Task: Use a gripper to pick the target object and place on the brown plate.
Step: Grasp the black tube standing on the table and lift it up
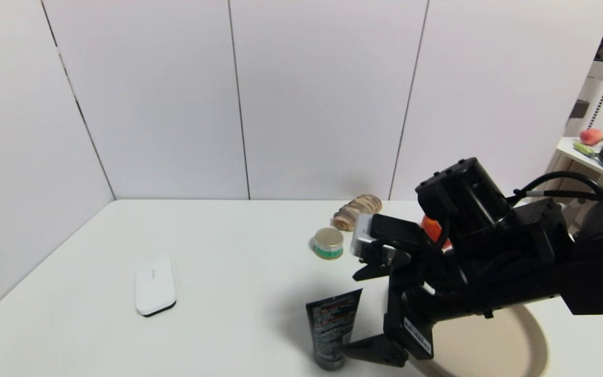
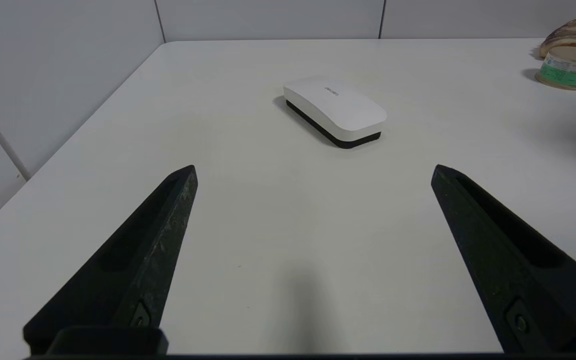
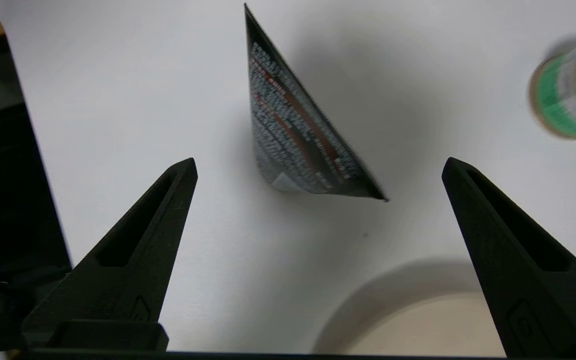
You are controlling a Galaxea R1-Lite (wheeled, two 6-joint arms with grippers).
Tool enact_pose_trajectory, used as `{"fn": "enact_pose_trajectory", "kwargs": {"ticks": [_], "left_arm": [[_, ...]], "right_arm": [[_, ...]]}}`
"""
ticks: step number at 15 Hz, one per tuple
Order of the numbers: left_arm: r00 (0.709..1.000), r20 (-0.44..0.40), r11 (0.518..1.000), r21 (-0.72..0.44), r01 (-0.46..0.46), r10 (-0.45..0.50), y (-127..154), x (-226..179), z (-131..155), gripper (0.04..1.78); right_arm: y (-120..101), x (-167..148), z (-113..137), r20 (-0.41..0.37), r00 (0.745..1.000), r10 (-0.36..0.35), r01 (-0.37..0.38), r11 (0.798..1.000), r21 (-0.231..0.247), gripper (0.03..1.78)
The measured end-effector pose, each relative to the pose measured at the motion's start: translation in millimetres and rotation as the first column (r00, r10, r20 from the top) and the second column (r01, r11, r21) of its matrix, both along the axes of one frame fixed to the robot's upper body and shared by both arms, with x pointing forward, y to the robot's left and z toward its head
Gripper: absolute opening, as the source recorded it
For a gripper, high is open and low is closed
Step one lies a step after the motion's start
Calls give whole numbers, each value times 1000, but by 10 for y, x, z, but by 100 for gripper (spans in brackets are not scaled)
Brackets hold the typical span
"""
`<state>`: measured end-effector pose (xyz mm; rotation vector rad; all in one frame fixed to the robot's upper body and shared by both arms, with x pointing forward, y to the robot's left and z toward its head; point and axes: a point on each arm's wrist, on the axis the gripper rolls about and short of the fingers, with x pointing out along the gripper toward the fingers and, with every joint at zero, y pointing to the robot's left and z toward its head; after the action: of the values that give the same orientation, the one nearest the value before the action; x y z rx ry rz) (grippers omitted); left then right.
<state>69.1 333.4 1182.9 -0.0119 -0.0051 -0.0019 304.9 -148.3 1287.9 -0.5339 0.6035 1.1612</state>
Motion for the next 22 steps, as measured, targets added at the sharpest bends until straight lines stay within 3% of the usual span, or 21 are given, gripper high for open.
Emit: {"fn": "enact_pose_trajectory", "kwargs": {"ticks": [3,7,12,15,22], "left_arm": [[1000,0,1000,0,0,0,0,0,0,169],[1000,0,1000,0,0,0,0,0,0,169],[1000,0,1000,0,0,0,0,0,0,169],[1000,0,1000,0,0,0,0,0,0,169],[1000,0,1000,0,0,0,0,0,0,169]], "right_arm": [[-18,83,160,119,990,71,-68,997,-25,169],[-46,125,335,177,973,151,-137,986,-92,169],[-49,130,529,114,963,244,-218,954,-204,169],[0,139,600,56,966,252,-230,937,-262,169],[347,152,445,21,950,311,-289,903,-317,169]]}}
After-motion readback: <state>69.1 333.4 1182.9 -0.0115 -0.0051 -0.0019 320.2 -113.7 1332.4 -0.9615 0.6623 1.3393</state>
